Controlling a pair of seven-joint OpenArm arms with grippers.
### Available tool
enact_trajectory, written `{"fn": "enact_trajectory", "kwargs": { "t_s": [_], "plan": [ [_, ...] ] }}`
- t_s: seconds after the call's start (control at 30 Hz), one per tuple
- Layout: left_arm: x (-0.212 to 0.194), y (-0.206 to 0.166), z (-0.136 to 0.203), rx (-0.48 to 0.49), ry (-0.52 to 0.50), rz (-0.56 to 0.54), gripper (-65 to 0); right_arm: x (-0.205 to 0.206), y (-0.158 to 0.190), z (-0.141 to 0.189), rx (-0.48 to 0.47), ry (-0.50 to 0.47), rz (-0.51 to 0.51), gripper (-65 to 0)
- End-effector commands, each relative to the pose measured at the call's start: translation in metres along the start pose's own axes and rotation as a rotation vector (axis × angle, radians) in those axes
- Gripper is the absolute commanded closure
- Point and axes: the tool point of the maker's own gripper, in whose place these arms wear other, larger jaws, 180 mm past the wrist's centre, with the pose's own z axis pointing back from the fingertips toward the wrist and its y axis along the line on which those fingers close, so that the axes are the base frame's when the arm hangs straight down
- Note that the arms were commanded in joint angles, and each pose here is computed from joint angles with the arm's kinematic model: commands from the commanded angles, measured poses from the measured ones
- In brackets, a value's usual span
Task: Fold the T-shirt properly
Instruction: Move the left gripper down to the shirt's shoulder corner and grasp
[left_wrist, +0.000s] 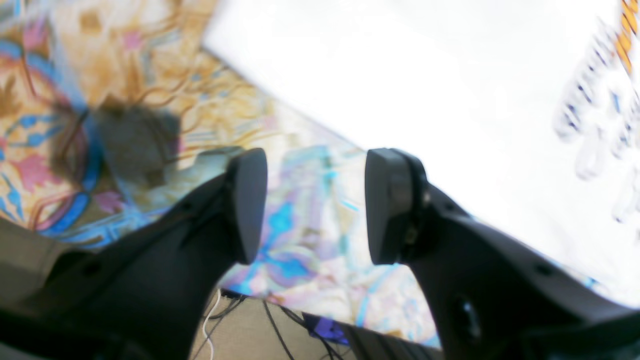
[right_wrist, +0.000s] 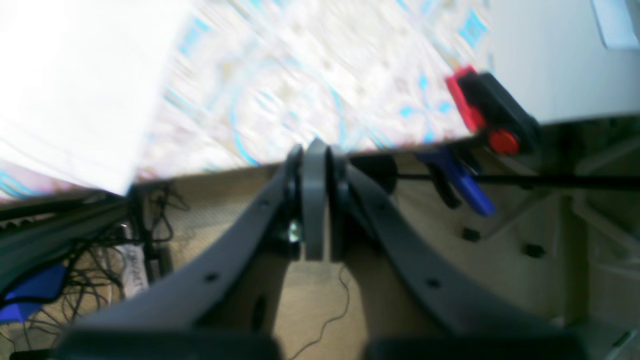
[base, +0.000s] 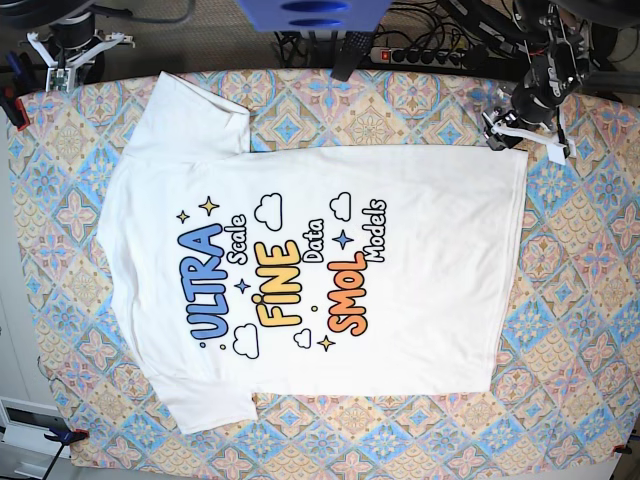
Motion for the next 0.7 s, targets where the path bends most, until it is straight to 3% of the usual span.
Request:
{"fn": "enact_trajectory", "kwargs": {
  "t_s": [0.0,0.3,0.67],
  "plan": [
    [0.008,0.001,0.000,-0.006,-0.018,0.000,-31.7,0.005,-0.005,0.003,-0.009,-0.020,0.006,0.0],
    [0.020,0.002,-0.016,0.000,-0.057,0.031,-31.7,0.008,0.005,0.002,0.066,-0.028,-0.251,0.0],
    [0.024,0.001,-0.043,-0.004,-0.030,0.099,-30.3,0.017,0.012,-0.003,0.095,-0.042,-0.322,0.0]
  ]
}}
